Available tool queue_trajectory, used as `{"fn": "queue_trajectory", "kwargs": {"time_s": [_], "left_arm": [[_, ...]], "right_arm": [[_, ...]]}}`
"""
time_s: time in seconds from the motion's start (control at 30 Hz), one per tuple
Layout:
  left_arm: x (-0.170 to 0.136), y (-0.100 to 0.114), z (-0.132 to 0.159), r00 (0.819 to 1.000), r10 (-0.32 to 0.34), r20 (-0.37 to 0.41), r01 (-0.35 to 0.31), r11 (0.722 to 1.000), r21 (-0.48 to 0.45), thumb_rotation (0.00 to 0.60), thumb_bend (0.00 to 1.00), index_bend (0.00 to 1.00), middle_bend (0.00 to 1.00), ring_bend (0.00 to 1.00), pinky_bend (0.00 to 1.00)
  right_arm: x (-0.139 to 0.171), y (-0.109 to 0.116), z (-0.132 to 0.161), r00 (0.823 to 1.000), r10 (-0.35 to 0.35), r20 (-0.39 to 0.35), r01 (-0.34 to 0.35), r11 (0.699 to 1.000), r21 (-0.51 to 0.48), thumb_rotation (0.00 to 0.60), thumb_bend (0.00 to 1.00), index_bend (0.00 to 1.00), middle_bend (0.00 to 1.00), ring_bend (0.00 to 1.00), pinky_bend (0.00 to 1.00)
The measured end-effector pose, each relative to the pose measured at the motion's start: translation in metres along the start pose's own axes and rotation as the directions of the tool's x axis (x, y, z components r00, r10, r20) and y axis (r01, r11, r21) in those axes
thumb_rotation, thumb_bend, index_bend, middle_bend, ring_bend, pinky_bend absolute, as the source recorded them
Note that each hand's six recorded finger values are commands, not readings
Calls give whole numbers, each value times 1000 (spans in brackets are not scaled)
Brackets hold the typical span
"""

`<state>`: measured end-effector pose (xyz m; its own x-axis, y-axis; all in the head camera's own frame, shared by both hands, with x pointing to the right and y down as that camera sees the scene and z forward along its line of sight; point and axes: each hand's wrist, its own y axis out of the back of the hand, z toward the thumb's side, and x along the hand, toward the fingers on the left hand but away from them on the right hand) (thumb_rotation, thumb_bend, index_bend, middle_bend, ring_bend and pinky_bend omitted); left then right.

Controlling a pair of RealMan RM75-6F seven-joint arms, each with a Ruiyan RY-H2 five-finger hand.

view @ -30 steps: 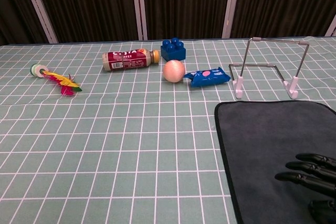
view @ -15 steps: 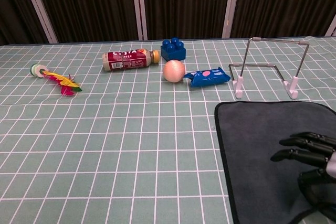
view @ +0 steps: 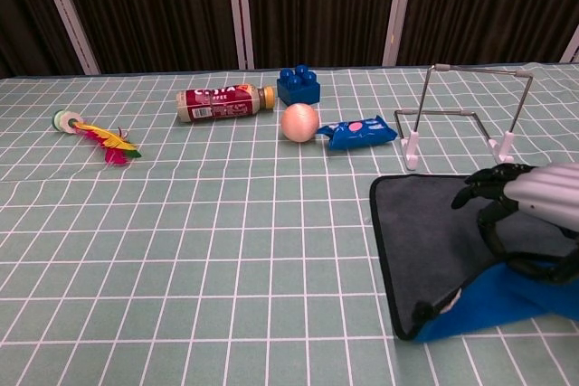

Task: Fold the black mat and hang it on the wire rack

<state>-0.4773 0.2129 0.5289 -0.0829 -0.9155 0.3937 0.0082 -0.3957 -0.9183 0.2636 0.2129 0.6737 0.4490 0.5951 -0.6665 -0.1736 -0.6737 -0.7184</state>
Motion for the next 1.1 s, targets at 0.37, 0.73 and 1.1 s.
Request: {"fn": "queue_trajectory", "kwargs": {"time_s": [0.37, 0.73, 1.1], "left_arm": [[4, -4, -3, 1000, -13, -16, 13, 1000, 9, 600, 0, 0, 0, 0, 0], [7, -9, -3, 999, -24, -24, 25, 1000, 19, 600, 0, 0, 0, 0, 0], [9, -11, -3, 999, -29, -27, 30, 999, 24, 600, 0, 0, 0, 0, 0]], "right_arm": [[-39, 16, -18, 995, 33, 95, -35, 999, 20, 600, 395, 618, 141, 0, 0], [-67, 25, -40, 981, 36, 189, -37, 999, 4, 600, 396, 619, 142, 0, 0], [-78, 25, -50, 974, 36, 222, -37, 999, 3, 600, 396, 620, 142, 0, 0]]}}
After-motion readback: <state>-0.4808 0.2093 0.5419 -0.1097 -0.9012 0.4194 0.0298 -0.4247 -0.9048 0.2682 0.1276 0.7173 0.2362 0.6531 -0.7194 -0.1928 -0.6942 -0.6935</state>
